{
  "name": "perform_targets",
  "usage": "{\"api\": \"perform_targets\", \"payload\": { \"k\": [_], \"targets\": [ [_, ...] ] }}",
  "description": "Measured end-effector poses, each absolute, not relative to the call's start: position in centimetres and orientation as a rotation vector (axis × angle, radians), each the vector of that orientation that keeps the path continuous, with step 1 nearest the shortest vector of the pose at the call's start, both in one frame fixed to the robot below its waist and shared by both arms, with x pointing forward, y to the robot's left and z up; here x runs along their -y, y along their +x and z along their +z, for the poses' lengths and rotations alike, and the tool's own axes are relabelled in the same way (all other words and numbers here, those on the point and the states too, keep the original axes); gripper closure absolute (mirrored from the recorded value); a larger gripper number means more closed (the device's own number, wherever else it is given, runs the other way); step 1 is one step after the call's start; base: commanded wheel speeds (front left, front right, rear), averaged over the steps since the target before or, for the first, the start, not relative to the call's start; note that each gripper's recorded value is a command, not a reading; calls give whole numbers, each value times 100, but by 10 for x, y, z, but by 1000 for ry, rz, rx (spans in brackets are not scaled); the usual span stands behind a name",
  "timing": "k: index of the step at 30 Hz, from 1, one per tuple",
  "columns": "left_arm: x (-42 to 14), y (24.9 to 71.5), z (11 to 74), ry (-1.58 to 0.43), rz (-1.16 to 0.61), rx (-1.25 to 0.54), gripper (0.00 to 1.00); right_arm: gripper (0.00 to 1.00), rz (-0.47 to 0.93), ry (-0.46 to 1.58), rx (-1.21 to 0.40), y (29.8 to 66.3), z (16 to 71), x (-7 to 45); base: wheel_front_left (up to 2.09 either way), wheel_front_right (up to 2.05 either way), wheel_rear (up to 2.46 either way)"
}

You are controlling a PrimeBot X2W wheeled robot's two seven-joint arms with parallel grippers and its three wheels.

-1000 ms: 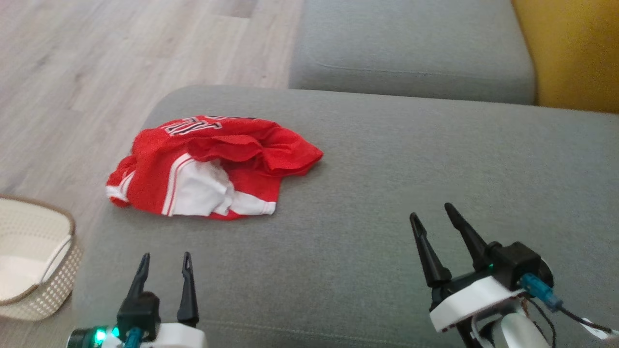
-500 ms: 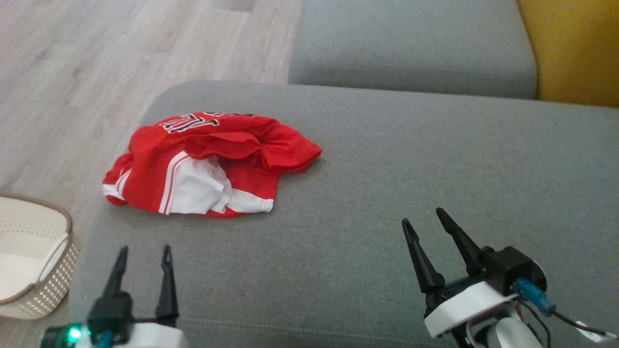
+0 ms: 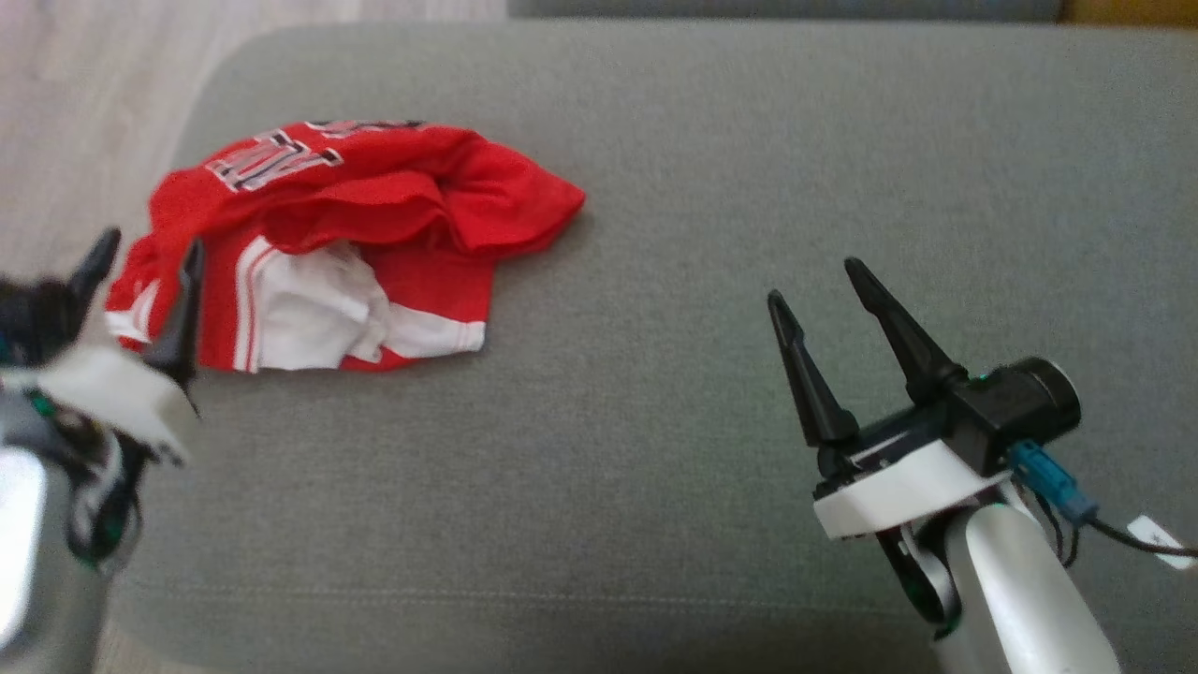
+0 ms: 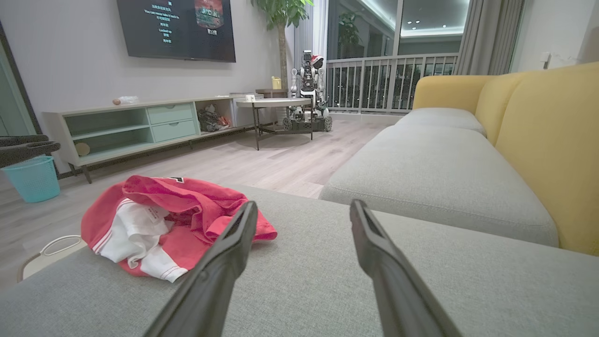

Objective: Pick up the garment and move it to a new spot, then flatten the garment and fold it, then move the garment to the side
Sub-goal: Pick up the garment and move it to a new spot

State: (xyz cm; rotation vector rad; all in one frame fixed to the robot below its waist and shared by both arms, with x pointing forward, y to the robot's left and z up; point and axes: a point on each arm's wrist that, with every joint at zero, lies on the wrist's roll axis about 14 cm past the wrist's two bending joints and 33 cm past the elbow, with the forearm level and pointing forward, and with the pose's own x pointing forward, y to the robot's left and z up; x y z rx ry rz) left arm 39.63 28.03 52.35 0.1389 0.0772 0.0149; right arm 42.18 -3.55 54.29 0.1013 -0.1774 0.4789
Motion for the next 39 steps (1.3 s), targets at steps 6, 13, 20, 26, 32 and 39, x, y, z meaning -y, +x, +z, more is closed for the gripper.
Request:
{"api": "perform_targets", "payload": {
  "k": [6,13,20,26,32,39],
  "targets": [
    [-292,452,490,106,-11,-294,0,0,477,96,166,436,535,38,0,0,0],
    [-279,494,450,113,-93,-493,0,0,415,70,130,450,516,60,0,0,0],
    [-277,504,403,161,-122,-683,0,0,352,58,97,453,503,83,0,0,0],
    [-275,508,385,138,-123,-751,100,0,330,59,90,459,497,91,0,0,0],
    [-288,521,404,152,-90,-634,100,0,333,61,101,460,499,89,0,0,0],
    [-296,547,499,188,-64,-268,100,0,346,71,138,452,516,84,0,0,0]
  ]
}}
